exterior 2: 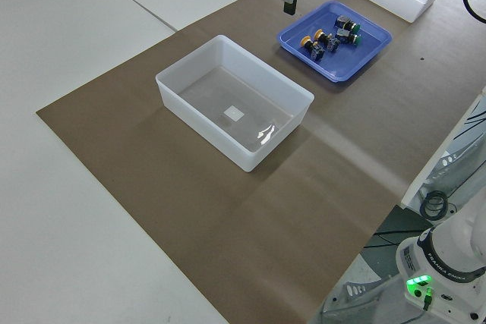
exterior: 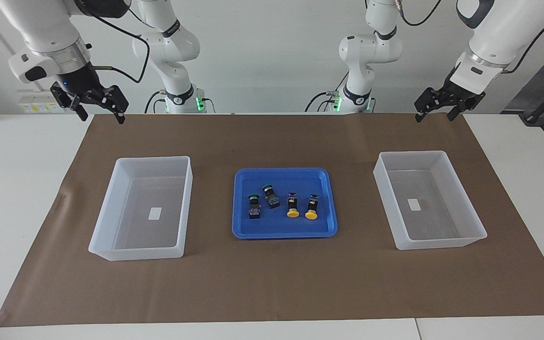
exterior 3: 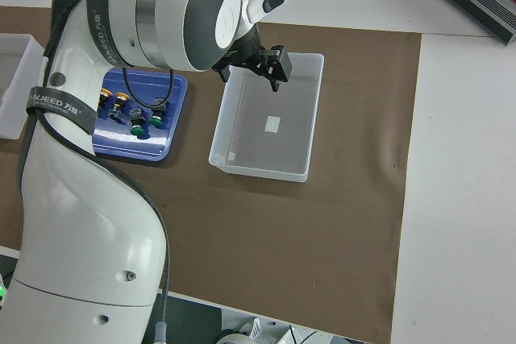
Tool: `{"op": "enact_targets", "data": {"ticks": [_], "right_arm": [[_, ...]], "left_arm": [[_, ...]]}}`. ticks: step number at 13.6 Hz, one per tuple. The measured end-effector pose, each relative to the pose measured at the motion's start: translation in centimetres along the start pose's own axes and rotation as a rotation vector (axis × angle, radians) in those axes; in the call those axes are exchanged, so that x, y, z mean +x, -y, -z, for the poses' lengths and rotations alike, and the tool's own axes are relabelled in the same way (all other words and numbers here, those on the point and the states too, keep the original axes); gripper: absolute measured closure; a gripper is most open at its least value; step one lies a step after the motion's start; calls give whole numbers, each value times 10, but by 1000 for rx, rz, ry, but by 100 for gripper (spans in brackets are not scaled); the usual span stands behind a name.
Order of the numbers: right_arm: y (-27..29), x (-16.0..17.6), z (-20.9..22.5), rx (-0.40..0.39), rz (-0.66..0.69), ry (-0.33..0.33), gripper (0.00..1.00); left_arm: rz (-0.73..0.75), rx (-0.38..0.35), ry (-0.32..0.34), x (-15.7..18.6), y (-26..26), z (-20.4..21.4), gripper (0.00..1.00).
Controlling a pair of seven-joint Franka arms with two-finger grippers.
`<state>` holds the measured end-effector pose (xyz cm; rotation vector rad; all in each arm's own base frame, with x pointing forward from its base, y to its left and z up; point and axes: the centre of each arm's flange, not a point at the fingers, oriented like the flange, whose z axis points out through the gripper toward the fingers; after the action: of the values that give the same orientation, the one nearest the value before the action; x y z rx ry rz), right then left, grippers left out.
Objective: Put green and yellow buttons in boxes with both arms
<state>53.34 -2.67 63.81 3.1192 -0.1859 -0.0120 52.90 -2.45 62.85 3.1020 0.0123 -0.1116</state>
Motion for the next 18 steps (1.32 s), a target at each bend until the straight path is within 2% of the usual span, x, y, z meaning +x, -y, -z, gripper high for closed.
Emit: {"op": "enact_targets", "data": {"ticks": [18], "right_arm": [[0, 0, 0, 0, 0, 0, 0]], "left_arm": [[-5, 1, 0, 0, -3, -1, 0]]}}
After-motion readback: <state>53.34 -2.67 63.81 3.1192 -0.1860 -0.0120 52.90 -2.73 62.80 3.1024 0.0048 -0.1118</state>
